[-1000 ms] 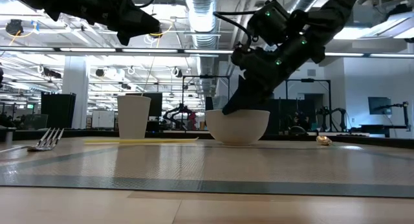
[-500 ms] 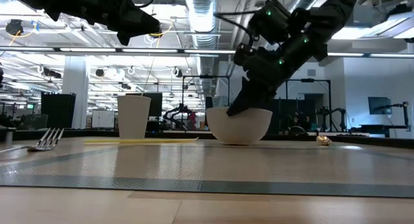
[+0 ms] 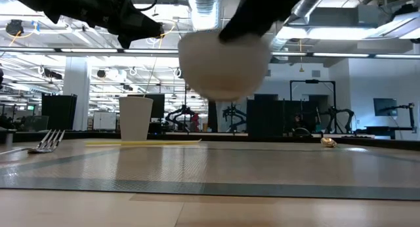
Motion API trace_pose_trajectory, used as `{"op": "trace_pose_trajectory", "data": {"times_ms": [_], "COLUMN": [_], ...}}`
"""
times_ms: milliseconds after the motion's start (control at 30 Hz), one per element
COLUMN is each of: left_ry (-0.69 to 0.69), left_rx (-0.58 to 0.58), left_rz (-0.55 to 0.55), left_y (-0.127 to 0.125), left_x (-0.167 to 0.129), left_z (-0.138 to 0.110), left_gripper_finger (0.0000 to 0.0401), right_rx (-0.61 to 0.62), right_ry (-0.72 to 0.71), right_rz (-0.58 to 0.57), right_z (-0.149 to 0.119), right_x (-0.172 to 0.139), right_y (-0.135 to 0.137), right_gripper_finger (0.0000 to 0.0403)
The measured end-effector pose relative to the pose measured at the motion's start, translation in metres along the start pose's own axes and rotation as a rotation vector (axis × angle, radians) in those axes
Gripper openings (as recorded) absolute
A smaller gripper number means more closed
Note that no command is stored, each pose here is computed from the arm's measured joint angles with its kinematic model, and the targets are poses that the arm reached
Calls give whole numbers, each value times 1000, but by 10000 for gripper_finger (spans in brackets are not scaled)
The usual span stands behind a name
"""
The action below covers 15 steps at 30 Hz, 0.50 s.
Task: Pick & Place Utensil
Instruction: Put the gray bowl at the bottom of the mat
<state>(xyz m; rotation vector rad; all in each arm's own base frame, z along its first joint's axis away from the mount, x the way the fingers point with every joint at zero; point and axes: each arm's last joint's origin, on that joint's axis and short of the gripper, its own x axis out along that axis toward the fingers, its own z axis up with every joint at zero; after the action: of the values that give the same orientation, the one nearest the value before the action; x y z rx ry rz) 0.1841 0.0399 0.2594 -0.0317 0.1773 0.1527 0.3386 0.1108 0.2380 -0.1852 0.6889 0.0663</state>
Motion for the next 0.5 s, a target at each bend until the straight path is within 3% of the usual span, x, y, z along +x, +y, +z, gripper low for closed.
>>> {"op": "trace_pose_trajectory", "data": {"times_ms": [100, 300, 500], "left_ry": [3, -10, -16], "left_rx": [0, 1, 1], "left_rz": [15, 23, 22], "left_y": [0, 1, 1], "left_x": [0, 0, 0], "left_z": [-2, -1, -1], "left_gripper_finger": [118, 118, 118], "right_rx": [-36, 54, -14], "right_ry": [-50, -23, 29], "right_rz": [15, 38, 13], "right_z": [6, -12, -35], "right_x": [-5, 1, 23], "right_y": [35, 86, 113], "right_gripper_finger": [6, 3, 2]}}
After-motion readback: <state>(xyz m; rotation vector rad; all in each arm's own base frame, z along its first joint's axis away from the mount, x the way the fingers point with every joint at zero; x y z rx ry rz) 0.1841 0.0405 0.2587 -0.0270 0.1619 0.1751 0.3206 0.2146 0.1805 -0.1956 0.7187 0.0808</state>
